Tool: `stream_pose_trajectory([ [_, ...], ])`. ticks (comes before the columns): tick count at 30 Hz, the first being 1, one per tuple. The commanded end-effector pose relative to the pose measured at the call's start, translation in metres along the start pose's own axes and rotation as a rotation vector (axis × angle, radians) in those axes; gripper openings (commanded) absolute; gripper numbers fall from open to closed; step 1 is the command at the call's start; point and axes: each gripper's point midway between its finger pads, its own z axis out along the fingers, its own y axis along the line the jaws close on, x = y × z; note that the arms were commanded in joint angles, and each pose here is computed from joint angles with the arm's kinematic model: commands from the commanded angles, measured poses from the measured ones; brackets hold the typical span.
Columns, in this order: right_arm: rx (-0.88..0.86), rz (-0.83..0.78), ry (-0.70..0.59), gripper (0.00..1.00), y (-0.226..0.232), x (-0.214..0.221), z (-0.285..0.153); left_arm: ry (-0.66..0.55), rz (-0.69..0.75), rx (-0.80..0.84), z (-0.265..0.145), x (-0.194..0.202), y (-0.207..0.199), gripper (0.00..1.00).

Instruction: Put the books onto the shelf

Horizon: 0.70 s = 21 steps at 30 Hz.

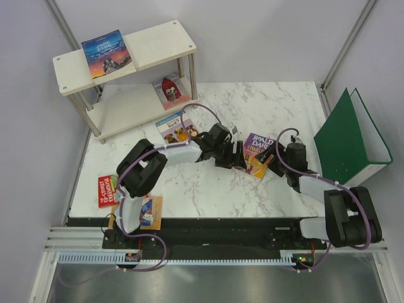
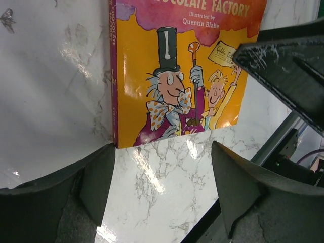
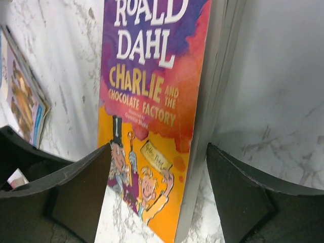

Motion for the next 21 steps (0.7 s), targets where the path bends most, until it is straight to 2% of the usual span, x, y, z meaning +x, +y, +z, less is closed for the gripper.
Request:
stream_pose_trajectory([
  [1,-0.15,-0.013,0.005,0.82,0.029,0.002,-0.018,-0.013,-0.012,0.05,0.006,-0.009,-0.013,0.82],
  [7,-0.26,-0.042,-0.054,0.8,0.054,-0.009,-0.041,0.015,-0.035,0.056,0.015,-0.006,-0.012,0.8],
  [14,-0.243,-0.033,-0.034,0.76,0.049,-0.005,-0.036,0.023,-0.041,0.047,0.018,-0.005,-0.009,0.8],
  [21,-0.192,0.003,0.026,0.6,0.036,0.006,-0.023,0.021,-0.039,0.036,0.016,-0.005,-0.008,0.79],
])
